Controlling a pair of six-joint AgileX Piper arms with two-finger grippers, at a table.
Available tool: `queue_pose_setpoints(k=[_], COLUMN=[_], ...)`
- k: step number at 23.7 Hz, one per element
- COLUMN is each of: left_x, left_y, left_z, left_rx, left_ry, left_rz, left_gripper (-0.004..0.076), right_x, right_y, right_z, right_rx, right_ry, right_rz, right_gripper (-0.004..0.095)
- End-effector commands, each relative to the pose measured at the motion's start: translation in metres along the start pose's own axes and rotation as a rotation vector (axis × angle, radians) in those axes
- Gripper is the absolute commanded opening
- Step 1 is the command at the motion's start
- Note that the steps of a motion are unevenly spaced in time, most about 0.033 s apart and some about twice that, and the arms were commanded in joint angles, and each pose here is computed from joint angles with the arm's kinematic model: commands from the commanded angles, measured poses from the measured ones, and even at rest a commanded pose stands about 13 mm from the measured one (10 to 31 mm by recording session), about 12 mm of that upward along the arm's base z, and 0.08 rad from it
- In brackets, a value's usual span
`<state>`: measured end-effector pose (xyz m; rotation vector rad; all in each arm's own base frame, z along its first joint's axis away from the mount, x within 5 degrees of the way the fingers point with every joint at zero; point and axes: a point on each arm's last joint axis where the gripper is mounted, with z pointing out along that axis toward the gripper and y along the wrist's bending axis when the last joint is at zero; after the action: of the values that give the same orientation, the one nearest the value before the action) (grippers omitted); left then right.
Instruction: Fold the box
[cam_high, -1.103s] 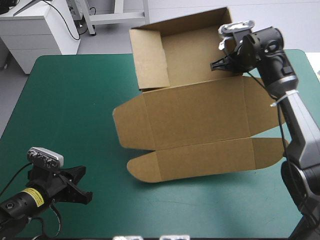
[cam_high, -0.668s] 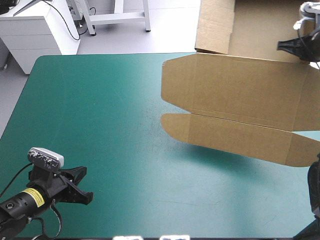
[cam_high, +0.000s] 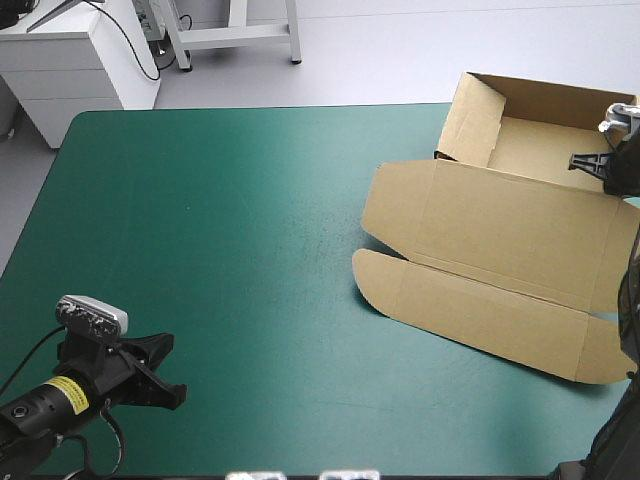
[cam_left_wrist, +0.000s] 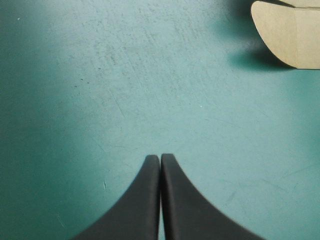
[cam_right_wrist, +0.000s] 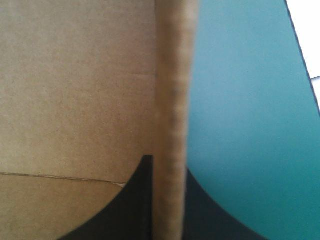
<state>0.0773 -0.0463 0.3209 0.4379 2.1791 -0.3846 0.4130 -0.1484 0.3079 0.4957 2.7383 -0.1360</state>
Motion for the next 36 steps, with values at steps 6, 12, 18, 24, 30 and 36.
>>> queue_pose_setpoints(k=[6, 12, 18, 24, 30, 36], left_x=[-0.011, -0.011, -0.010, -0.010, -0.015, -0.022], left_y=[-0.003, -0.003, -0.002, 0.000, 0.001, 0.000], left_z=[-0.004, -0.004, -0.004, -0.004, -0.004, -0.005], left_rx=[0.022, 0.023, 0.017, -0.004, -0.019, -0.011], left_ry=[-0.077, -0.077, -0.064, -0.064, -0.116, -0.201], left_rz=[-0.007, -0.007, -0.003, 0.014, 0.031, 0.035], left_gripper=[-0.0008, -0.0008, -0.0008, -0.0008, -0.0008, -0.0008], right_x=[-0.004, -0.004, 0.006, 0.036, 0.095, 0.167], right_y=[-0.018, -0.036, -0.028, 0.010, 0.073, 0.105], right_z=[-0.001, -0.031, -0.098, -0.157, -0.166, -0.207], right_rx=[-0.013, -0.020, -0.105, -0.381, -0.535, -0.523], right_ry=[-0.012, -0.083, -0.230, -0.347, -0.296, -0.434], right_rz=[-0.014, 0.039, -0.008, -0.100, -0.321, -0.518], right_gripper=[0.0405, 0.0747, 0.0738, 0.0387, -0.0005, -0.0013])
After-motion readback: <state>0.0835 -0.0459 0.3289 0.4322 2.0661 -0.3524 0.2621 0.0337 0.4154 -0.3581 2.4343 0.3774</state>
